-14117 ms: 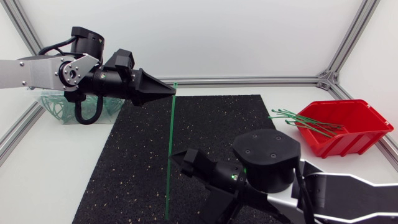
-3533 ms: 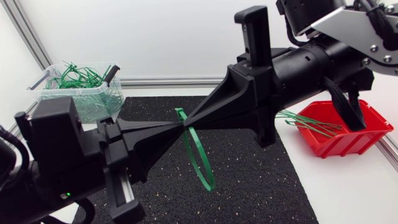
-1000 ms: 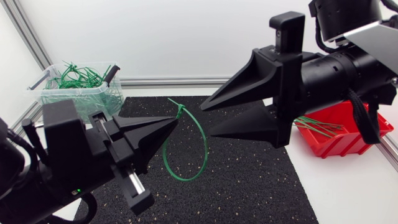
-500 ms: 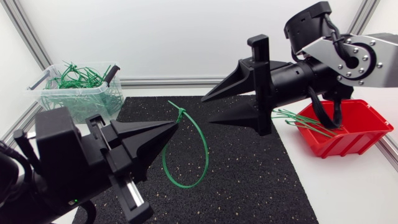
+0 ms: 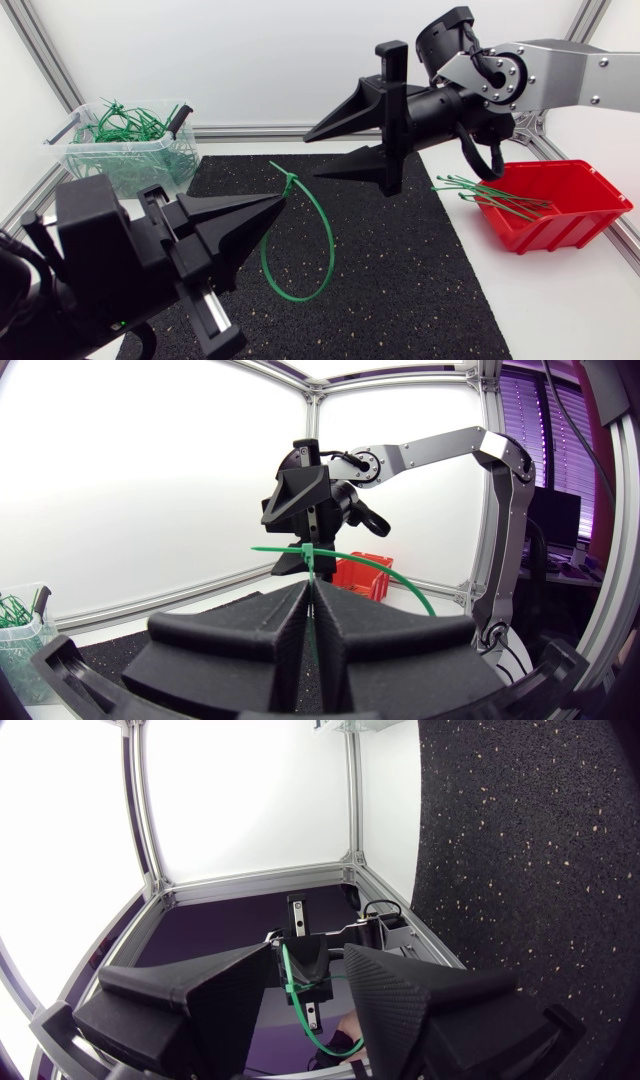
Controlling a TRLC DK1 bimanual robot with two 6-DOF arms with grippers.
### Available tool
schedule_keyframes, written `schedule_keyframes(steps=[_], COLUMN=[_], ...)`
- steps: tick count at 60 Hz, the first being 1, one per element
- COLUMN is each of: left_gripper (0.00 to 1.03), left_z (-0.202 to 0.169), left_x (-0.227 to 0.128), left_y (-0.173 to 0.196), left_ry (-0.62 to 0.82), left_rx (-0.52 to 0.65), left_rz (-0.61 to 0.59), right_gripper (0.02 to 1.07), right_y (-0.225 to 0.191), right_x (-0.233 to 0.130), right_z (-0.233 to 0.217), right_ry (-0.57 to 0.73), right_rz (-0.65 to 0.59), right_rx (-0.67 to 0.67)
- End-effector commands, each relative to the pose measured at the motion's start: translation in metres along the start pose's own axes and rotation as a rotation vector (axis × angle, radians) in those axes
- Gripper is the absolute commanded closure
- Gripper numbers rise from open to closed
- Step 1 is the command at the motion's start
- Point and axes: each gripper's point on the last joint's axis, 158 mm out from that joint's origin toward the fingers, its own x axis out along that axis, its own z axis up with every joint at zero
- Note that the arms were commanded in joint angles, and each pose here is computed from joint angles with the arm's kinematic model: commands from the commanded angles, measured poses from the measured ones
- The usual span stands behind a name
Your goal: Take a green cable tie from the red box, thread the tail through the head to close it, then place it in the transparent bin on the left.
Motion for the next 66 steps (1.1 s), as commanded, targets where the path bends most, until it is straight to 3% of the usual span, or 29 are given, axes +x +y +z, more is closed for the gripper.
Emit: schedule_keyframes(steps=[1, 6, 23, 29, 53, 57, 66], left_gripper=[0.96, 0.96, 0.96, 0.96, 0.96, 0.96, 0.99], left_z=[-0.004, -0.003, -0.005, -0.005, -0.008, -0.009, -0.009], left_x=[-0.001, 0.000, 0.000, 0.000, 0.003, 0.003, 0.004], left_y=[0.002, 0.003, 0.004, 0.004, 0.003, 0.003, 0.004], left_ry=[-0.001, -0.004, 0.000, 0.000, 0.010, 0.013, 0.014], left_rx=[0.017, 0.017, 0.017, 0.018, 0.019, 0.019, 0.019], left_rz=[0.011, 0.012, 0.014, 0.014, 0.012, 0.013, 0.014], right_gripper=[0.53, 0.61, 0.61, 0.71, 0.72, 0.81, 0.83], right_y=[0.001, 0.001, 0.016, 0.016, 0.017, 0.017, 0.017], right_x=[0.004, 0.011, 0.024, 0.026, 0.032, 0.032, 0.032], right_z=[0.000, -0.002, -0.016, -0.019, -0.034, -0.034, -0.035], right_ry=[0.026, 0.045, 0.092, 0.099, 0.128, 0.127, 0.126], right_rz=[0.010, 0.007, 0.002, -0.001, -0.009, -0.010, -0.011], right_rx=[-0.020, -0.020, -0.038, -0.034, -0.029, -0.032, -0.031])
